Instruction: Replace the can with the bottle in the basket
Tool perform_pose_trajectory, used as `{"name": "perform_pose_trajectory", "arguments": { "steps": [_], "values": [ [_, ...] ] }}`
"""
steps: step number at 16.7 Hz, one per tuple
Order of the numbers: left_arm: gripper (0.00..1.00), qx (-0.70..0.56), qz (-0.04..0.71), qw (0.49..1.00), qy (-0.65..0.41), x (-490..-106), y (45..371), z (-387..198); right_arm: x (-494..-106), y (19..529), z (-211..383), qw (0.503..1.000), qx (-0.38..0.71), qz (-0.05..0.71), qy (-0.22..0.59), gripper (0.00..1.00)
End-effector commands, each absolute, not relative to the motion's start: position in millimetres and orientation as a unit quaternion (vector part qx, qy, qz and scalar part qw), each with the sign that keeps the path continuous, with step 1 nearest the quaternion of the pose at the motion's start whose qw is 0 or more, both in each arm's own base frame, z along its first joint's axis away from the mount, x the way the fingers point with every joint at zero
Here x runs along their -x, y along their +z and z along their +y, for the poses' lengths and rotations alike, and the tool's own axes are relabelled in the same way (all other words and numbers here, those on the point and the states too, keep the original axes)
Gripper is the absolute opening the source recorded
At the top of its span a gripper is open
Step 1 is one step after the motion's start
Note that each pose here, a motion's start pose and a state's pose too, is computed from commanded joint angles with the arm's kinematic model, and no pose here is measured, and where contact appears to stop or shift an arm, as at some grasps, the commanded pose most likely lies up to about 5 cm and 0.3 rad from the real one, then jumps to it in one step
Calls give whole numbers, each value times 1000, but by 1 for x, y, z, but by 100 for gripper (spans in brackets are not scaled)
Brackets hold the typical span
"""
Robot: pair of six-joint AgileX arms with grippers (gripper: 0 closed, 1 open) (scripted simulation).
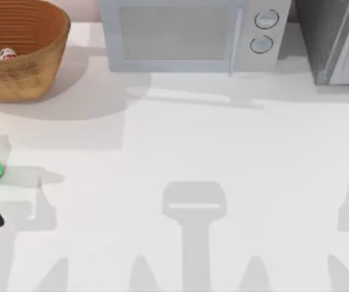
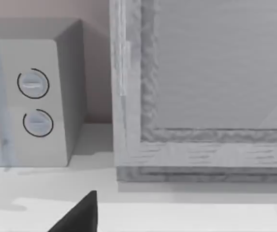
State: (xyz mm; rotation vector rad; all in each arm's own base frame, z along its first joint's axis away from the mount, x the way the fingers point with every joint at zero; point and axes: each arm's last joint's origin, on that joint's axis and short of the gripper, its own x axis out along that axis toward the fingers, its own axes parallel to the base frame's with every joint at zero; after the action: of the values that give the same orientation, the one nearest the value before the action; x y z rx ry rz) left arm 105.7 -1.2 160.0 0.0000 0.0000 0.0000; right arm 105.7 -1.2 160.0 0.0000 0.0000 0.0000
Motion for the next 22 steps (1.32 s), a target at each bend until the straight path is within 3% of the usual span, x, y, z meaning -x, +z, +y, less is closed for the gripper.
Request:
{"name": "perform_pose_trajectory", "arguments": {
  "steps": [5,12,18,22],
  "values": [
    [100,-1,11,1000,0,-106,173,-1,-106,160,-1,1000,0,0,0,100],
    [100,-6,114,993,-15,-134,263,1,-106,160,-1,1000,0,0,0,100],
    [100,1,265,964,-39,-231,337,8,-106,160,-1,1000,0,0,0,100],
    [100,17,370,927,-54,-326,344,19,-106,160,-1,1000,0,0,0,100]
  ]
}}
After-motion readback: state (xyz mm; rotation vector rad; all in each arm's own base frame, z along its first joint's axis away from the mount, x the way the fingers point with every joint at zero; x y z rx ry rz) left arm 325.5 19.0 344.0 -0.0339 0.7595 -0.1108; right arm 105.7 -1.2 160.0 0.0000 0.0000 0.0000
